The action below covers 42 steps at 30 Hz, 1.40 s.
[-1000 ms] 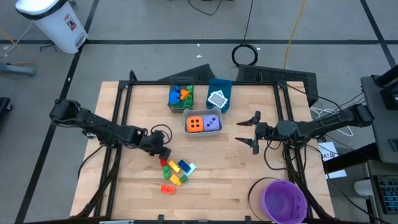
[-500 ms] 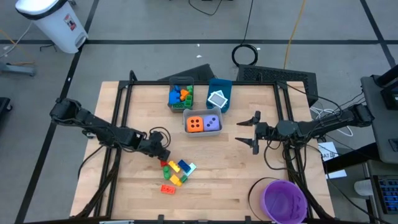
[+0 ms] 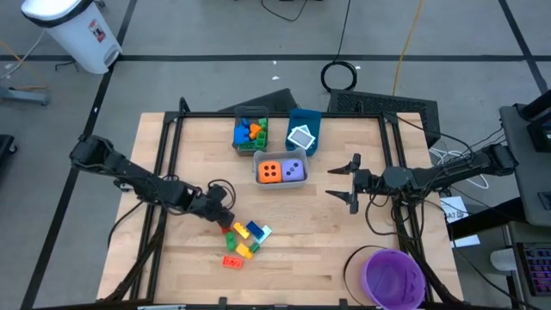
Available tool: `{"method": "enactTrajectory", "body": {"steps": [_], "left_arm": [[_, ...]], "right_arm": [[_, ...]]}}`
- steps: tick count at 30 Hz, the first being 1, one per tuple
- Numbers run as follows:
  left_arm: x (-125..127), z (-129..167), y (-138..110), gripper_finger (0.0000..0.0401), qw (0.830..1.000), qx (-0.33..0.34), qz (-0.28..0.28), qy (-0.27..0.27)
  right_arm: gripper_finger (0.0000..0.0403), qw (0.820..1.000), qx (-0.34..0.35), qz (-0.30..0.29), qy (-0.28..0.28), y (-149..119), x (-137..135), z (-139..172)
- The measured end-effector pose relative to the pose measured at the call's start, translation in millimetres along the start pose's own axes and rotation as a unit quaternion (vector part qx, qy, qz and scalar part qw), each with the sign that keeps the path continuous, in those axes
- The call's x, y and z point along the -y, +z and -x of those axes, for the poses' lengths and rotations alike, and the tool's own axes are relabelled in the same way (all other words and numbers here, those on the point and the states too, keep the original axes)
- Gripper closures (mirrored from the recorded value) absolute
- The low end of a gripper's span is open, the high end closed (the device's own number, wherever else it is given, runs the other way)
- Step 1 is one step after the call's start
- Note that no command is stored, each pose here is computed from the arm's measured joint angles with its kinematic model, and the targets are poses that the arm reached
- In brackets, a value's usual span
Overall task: Pick & Place Toys
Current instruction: Put the red game piece into the black bin
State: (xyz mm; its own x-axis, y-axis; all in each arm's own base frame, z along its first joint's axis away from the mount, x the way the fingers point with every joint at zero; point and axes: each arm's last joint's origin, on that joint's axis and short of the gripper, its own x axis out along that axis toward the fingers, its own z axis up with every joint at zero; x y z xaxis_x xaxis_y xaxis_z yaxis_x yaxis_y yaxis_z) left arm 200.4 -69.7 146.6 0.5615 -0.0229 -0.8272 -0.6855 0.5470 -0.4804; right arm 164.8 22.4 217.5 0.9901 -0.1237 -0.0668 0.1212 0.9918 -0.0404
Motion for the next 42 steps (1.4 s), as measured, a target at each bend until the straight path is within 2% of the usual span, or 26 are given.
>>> {"method": "enactTrajectory", "body": {"steps": [6,13,22,30,34,36,39,42], "left_arm": [[3.1,0.9,-5.2,0.0270,1.000,-0.013,0.014,-0.013],[-2.3,0.3,-2.6,0.0270,1.000,-0.009,-0.002,0.013],[-3.0,-0.4,7.1,0.0270,0.993,0.060,-0.099,0.031],[-1.2,-0.5,16.0,0.0270,0.982,0.115,-0.143,0.039],[6.5,-0.2,20.9,0.0280,0.969,0.131,-0.208,0.009],[11.9,0.4,19.4,0.0309,0.962,0.122,-0.243,-0.021],[19.5,2.0,16.6,0.0378,0.950,0.115,-0.283,-0.064],[32.9,6.7,10.4,0.0387,0.929,0.129,-0.322,-0.126]], "right_arm": [[0.0124,1.000,0.000,0.000,0.000,0.0,0.0,0.0],[0.0124,1.000,-0.001,0.000,0.000,-0.1,0.0,0.0],[0.0124,1.000,-0.001,0.006,0.000,-0.2,0.0,-0.1],[0.0124,1.000,-0.002,0.007,0.000,-0.7,-0.2,-0.7],[0.0124,1.000,-0.002,0.007,0.000,-0.7,-0.2,-0.7],[0.0124,1.000,-0.002,0.007,0.000,-0.7,-0.2,-0.7],[0.0124,1.000,-0.002,0.006,0.000,-0.6,-0.2,-0.7],[0.0124,1.000,0.001,0.005,0.000,0.0,-0.2,-0.7]]}}
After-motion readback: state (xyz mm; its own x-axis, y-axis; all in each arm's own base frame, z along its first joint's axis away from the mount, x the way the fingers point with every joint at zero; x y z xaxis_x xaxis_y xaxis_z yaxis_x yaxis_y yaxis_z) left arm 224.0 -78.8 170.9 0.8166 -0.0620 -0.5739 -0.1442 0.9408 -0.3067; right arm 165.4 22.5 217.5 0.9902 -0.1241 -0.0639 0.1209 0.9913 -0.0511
